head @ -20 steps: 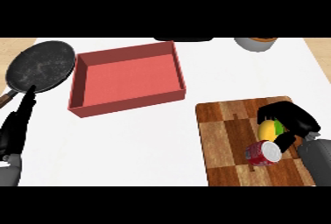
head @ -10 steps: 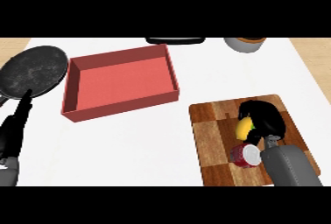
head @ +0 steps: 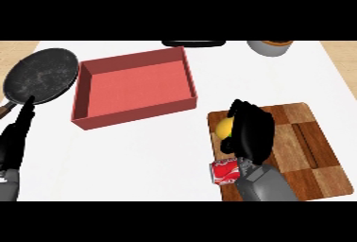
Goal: Pick the lemon from the cutting board and place it in the cardboard box
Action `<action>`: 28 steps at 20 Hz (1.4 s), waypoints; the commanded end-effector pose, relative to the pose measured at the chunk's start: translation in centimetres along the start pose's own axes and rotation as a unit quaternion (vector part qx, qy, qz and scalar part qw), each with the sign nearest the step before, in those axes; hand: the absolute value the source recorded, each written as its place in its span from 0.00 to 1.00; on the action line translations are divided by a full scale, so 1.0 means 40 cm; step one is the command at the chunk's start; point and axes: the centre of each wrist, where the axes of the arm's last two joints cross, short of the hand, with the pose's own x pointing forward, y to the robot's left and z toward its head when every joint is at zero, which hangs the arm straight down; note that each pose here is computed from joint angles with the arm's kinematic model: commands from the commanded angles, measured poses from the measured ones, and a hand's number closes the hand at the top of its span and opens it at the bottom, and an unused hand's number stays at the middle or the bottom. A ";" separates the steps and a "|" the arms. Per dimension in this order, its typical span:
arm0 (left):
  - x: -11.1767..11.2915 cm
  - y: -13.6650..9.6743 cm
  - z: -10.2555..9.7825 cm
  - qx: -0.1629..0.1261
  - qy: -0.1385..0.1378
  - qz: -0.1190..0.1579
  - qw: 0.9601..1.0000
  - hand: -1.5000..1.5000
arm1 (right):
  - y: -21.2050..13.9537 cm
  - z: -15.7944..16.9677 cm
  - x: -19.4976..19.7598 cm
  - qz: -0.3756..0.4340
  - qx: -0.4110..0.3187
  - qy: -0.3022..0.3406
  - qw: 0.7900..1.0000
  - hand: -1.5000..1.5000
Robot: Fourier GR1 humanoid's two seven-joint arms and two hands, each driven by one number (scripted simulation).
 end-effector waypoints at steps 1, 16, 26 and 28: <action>0.022 -0.033 -0.001 -0.012 -0.008 0.003 1.000 0.50 | -0.100 0.119 0.126 -0.024 -0.088 -0.024 0.996 1.00; 0.089 -0.062 -0.041 -0.024 -0.035 0.005 0.999 0.50 | -0.257 -0.019 0.369 -0.146 -0.086 -0.045 0.985 1.00; 0.081 -0.043 -0.037 -0.039 -0.052 -0.001 0.998 0.50 | -0.231 -0.190 0.402 -0.213 -0.054 0.012 0.976 1.00; 0.067 -0.086 -0.040 -0.035 -0.047 0.008 0.998 0.50 | -0.207 -0.214 0.401 -0.223 -0.052 0.007 0.973 1.00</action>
